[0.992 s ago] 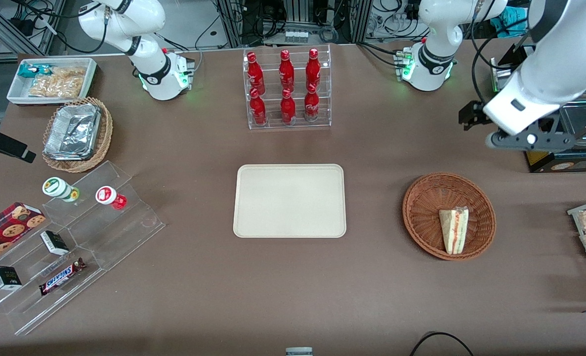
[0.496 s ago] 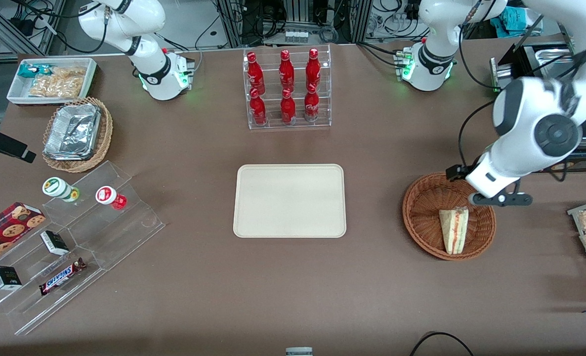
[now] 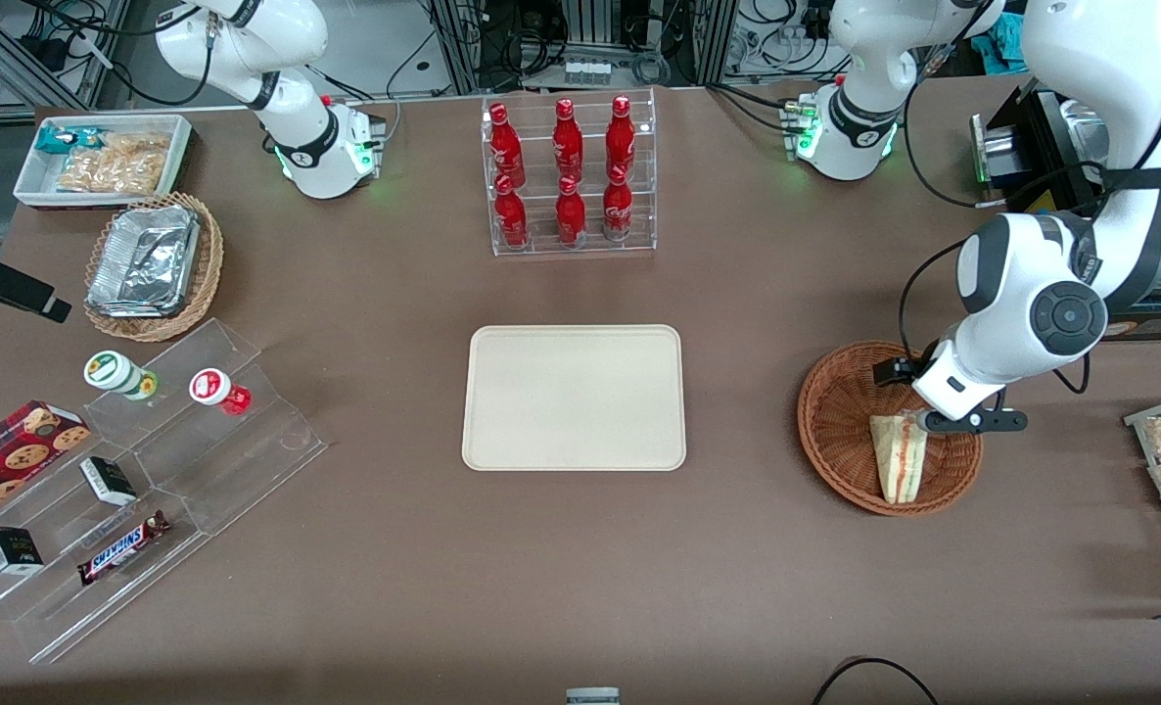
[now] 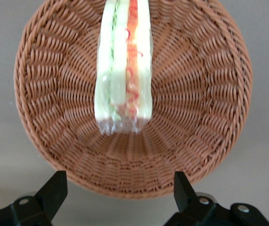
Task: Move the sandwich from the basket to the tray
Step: 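Lower the left gripper and close it on the wrapped sandwich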
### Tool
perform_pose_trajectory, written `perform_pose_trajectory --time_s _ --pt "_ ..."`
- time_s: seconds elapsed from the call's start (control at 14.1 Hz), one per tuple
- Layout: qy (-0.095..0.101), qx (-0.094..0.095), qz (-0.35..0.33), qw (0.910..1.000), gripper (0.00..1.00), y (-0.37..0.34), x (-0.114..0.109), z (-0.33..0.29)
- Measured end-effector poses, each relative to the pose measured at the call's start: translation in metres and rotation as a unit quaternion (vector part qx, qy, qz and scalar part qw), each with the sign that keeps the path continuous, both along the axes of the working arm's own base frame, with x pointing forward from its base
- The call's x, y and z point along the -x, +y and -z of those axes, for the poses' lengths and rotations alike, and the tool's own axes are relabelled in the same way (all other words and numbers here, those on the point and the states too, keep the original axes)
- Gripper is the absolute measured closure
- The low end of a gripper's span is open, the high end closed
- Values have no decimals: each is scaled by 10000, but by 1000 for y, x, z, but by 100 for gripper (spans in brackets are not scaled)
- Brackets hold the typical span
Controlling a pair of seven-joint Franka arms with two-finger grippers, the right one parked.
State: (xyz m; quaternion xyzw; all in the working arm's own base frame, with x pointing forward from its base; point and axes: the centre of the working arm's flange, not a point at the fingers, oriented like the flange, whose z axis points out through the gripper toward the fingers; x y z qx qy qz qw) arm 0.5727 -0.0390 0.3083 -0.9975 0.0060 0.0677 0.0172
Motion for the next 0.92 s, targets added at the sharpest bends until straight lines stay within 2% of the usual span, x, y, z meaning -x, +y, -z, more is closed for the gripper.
perform_pose_trajectory --time_s 0.14,0.35,0.71,0.78,0.92 --pt "-190 131 -87 9997 0 0 -8 13" --pt "-466 456 -387 9971 0 1 -19 38" --pt "-685 549 -498 9949 0 8 -39 50" --pt "-718 550 -513 9946 7 10 -42 48" --pt "-745 551 -519 9943 30 11 -45 46"
